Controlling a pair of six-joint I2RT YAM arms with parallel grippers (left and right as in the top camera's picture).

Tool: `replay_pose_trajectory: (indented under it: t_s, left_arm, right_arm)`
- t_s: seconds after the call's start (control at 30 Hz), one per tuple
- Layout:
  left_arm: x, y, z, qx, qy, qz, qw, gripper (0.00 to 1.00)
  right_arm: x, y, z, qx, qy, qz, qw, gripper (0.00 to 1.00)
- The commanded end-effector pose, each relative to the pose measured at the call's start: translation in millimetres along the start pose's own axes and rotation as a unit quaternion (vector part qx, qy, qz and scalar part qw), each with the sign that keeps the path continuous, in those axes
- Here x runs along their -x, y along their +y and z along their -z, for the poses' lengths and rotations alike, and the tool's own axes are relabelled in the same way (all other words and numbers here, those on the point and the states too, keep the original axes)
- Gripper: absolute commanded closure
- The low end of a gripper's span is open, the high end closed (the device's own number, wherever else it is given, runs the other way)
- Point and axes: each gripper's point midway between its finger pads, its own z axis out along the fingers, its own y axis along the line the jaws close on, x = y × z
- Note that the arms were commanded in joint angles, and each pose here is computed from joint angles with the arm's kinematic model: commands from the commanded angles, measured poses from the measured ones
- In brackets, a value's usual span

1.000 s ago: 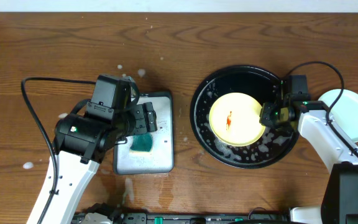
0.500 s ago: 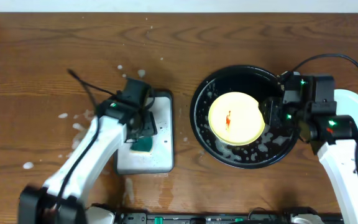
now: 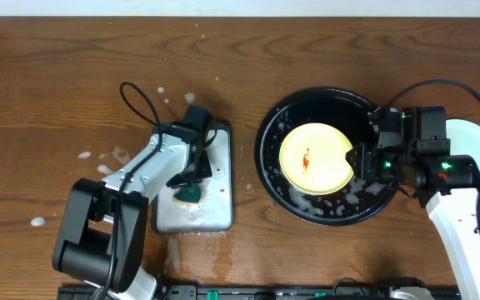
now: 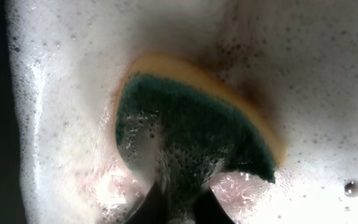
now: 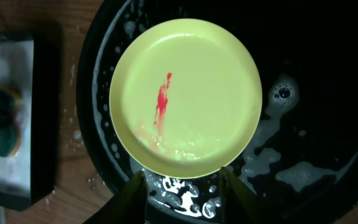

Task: Clean dirty plates on tray and stack at the side
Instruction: 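Grasp the green sponge from the soapy tray with left gripper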

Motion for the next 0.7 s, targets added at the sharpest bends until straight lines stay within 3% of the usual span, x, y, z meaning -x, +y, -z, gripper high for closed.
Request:
replay_pose_trajectory:
  t_s: [0.0, 0.03, 0.1, 0.23, 0.43, 0.53, 0.6, 0.67]
  left_arm:
    - [1.4, -2.0, 25.2, -0.011, 0.002, 0.001, 1.0, 0.6]
    - [1.2, -1.1, 32.4, -0.012, -0.001, 0.001, 1.0, 0.43]
    - [-2.2, 3.0, 50.5, -0.018, -0.011, 0.002, 1.0, 0.33]
    - [-16.1, 13.1, 59.1, -0.011, 0.0, 0.002, 1.0, 0.32]
    - [-46.1, 15.6, 19.8, -0.022, 0.043, 0.008, 0.999, 0.32]
    - [-53.5, 14.3, 0.2, -0.037, 0.04, 0.009, 0.999, 0.41]
    - [-50.4, 14.4, -7.0, -0.041, 0.026, 0.011, 0.999, 0.57]
    - [-43.9, 11.4, -6.3, -0.048, 0.014, 0.01, 0.999, 0.82]
  right_arm:
    - [1.5, 4.6, 0.5, 0.009, 0.0, 0.01, 1.0, 0.65]
    - [1.4, 4.6, 0.5, 0.009, 0.0, 0.01, 1.0, 0.66]
    - [1.3, 4.6, 0.5, 0.009, 0.0, 0.01, 1.0, 0.66]
    - [1.3, 4.6, 0.5, 0.009, 0.0, 0.009, 1.0, 0.66]
    - [1.4, 4.5, 0.5, 0.008, 0.0, 0.01, 1.0, 0.66]
    - [1.6, 4.6, 0.5, 0.009, 0.0, 0.007, 1.0, 0.66]
    - [1.7, 4.6, 0.5, 0.009, 0.0, 0.004, 1.0, 0.66]
    - [1.6, 4.6, 0.5, 0.008, 0.0, 0.004, 1.0, 0.67]
